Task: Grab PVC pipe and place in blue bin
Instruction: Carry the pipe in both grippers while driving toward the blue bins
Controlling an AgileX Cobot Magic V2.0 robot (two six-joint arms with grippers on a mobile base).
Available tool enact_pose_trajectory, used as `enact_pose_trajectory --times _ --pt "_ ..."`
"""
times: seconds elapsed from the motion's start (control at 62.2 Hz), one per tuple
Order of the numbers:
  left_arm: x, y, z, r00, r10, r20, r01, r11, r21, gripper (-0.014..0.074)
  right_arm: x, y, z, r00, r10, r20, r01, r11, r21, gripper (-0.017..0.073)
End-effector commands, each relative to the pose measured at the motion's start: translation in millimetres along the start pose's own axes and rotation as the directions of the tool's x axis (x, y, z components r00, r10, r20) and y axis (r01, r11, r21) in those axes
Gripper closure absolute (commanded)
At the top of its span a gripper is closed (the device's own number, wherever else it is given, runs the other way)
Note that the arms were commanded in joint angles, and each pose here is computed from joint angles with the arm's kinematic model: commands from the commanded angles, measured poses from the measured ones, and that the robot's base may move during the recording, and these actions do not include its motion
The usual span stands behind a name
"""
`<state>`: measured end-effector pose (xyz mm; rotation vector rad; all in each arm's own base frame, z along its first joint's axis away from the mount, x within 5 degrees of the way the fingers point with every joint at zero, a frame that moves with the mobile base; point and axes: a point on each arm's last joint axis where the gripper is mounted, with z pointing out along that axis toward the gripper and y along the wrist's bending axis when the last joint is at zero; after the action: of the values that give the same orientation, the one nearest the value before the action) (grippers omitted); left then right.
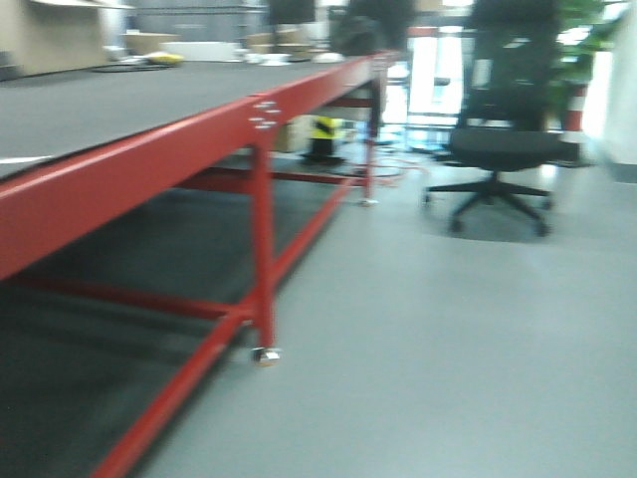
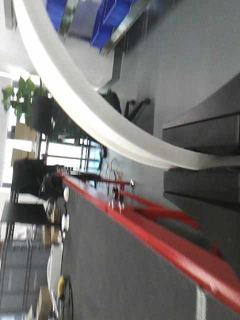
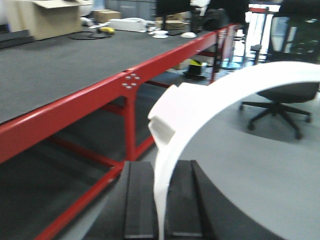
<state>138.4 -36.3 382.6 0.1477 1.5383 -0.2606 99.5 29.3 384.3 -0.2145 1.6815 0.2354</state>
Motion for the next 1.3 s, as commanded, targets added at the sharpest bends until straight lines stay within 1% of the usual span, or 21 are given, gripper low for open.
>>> enact_pose_trajectory --times 0.0,1.287 --pt "-2.6 -0.8 -1.0 1.000 -0.009 0.021 0.009 1.000 0.005 0.0704 -2.8 -0.3 -0.9 1.000 -0.003 0.029 0.003 1.000 0.003 0.0721" --pt "-2.7 -0.8 -1.0 1.000 -0.009 0.023 0.009 1.000 0.005 0.0704 -2.8 -0.3 -0.9 1.000 -0.003 0.029 0.003 1.000 0.003 0.0721"
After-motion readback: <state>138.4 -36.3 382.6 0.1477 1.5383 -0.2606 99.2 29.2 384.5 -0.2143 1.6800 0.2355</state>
